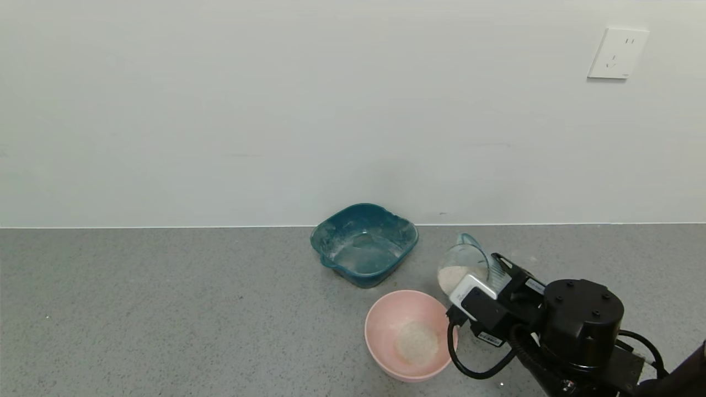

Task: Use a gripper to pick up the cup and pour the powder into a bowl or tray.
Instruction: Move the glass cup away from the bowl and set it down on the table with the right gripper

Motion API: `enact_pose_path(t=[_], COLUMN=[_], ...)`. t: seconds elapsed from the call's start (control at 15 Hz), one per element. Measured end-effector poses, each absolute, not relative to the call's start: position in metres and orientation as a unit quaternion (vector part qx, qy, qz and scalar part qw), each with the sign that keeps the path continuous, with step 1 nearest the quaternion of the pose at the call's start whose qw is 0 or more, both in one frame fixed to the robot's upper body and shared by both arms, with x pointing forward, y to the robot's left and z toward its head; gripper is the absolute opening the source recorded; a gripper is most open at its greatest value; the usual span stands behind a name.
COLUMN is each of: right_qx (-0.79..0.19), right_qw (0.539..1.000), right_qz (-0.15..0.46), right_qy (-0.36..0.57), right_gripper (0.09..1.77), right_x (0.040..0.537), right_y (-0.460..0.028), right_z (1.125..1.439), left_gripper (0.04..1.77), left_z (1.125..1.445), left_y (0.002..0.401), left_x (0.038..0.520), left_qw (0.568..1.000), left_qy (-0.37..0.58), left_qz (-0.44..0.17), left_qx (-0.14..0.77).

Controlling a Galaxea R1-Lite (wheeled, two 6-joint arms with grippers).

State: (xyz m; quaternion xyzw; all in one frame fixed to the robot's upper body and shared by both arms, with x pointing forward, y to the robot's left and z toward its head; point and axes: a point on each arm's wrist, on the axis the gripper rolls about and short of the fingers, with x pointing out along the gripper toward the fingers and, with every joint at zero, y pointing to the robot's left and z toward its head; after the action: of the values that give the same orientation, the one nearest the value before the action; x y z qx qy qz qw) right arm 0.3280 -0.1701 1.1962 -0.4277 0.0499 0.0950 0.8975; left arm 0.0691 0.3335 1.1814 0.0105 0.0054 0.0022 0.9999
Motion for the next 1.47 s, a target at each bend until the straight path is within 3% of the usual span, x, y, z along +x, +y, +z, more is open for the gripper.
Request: enact_pose_path(t=[0.4,0.73,1.47], right_qx=[-0.252,-0.110,-0.020], right_qw=[0.963,0.988,0.994], right_qz=[0.042,-0.005,-0.030], right_qy=[0.089,0.109,0.099], right_gripper=[1.34,1.34,1.34], right_x=[0.345,0.358,0.429], right_y=[-0.190,-0.206,-0.246], right_z=[1.189,1.180,1.163], left_gripper=[1.76,1.76,1.76], left_z=[1.181,1.181,1.181], left_y=[0.334,0.334,0.334], left_x=[0.069,0.069,0.069], left_qw=[1.000,1.000,1.000], left_qy=[0.005,0.005,0.005], left_qz=[0.002,0.002,0.002], left_qx=[0.011,0.011,0.011])
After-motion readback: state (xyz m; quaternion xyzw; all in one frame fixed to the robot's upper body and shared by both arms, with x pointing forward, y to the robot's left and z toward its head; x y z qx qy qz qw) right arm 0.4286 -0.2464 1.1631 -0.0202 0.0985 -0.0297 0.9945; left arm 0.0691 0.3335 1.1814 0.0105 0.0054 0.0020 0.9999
